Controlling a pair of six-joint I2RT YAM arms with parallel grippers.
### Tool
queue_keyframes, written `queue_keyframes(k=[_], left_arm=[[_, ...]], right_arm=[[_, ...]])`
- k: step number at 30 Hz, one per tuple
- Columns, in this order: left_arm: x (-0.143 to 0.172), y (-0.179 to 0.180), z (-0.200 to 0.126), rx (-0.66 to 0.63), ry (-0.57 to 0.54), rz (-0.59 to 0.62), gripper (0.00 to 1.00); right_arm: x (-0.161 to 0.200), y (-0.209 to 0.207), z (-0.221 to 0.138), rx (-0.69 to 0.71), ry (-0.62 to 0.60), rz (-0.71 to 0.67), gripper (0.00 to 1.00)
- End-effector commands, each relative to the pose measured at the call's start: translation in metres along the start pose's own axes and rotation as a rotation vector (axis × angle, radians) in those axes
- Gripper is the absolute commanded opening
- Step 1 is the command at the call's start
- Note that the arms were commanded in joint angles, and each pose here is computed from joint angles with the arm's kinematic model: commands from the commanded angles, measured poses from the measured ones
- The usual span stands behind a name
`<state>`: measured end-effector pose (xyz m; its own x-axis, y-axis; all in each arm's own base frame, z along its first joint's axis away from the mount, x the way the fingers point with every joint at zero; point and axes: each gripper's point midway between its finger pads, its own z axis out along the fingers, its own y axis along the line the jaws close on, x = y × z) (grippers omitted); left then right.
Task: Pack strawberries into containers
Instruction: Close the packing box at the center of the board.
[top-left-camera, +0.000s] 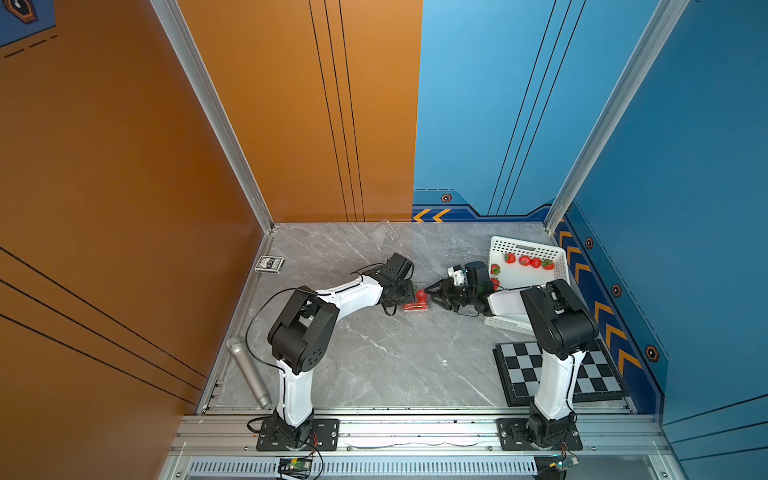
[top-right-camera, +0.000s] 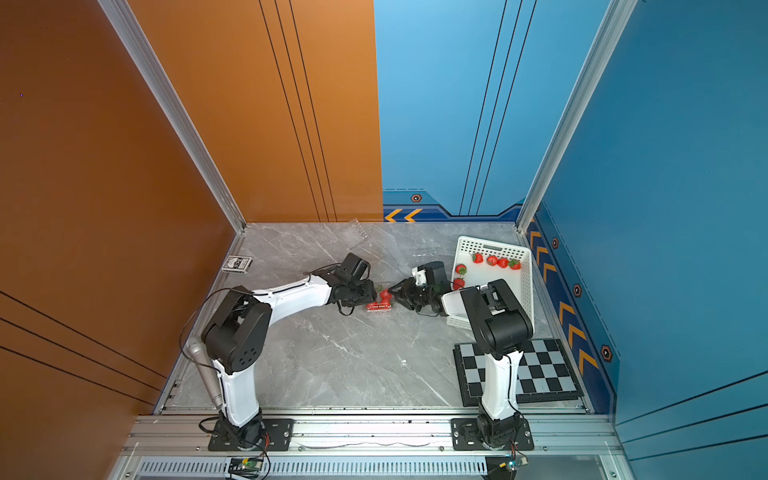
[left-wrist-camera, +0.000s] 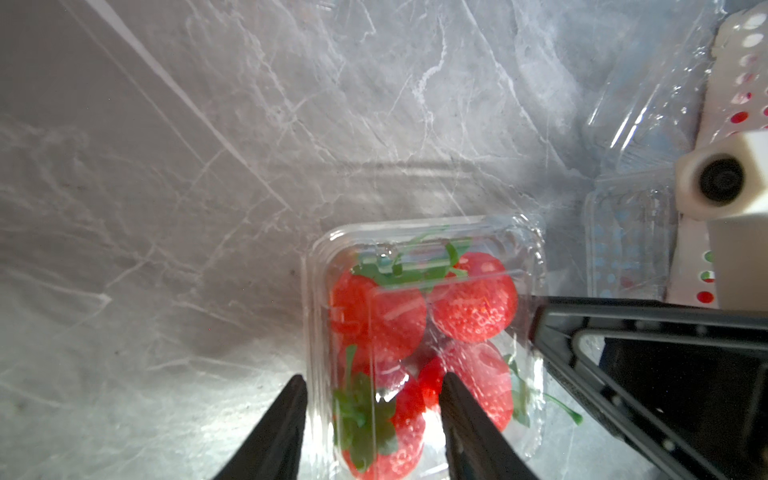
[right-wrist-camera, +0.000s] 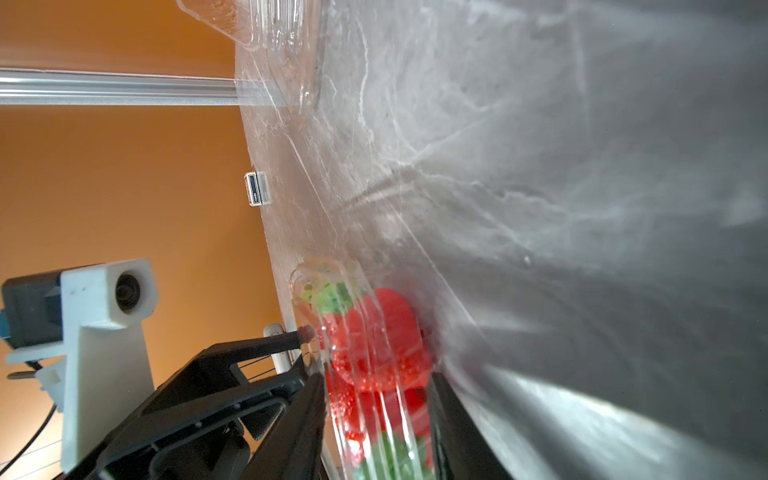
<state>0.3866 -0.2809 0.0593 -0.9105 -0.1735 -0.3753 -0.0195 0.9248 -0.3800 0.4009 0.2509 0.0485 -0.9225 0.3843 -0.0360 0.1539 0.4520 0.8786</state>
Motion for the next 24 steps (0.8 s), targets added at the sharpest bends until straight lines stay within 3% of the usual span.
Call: queue_keyframes(k=[1, 10, 14, 16, 20, 24], left_arm=[[0.0016, 0.0024, 0.0041, -0.009, 0.019, 0.007, 0.53], [0.0017, 0.0024, 0.0049, -0.009, 0.021, 0.008, 0.53], [0.0011, 0.0028, 0.0052, -0.010, 0.020, 0.007, 0.53], [0.0005, 0.0023, 0.0042, -0.008, 0.018, 0.007, 0.53], [-0.0012, 0.0028, 0.0021, -0.010, 0.010, 0.008, 0.53], [-0.0023, 0.0031, 0.0004, -0.010, 0.006, 0.006, 0.53]], right_arm=[[-0.0089, 0.0082, 0.0031, -0.029, -0.003, -0.010, 0.39], [-0.0103, 0.0063, 0.0072, -0.032, 0.007, -0.014, 0.18], [-0.0096, 0.0062, 0.0086, -0.041, 0.010, -0.013, 0.14], [-0.0104, 0.0075, 0.0082, -0.043, 0.009, -0.012, 0.18], [-0.0131, 0.0106, 0.0063, -0.063, 0.006, -0.006, 0.37], [-0.0176, 0.0139, 0.0053, -0.086, 0.001, -0.003, 0.43]])
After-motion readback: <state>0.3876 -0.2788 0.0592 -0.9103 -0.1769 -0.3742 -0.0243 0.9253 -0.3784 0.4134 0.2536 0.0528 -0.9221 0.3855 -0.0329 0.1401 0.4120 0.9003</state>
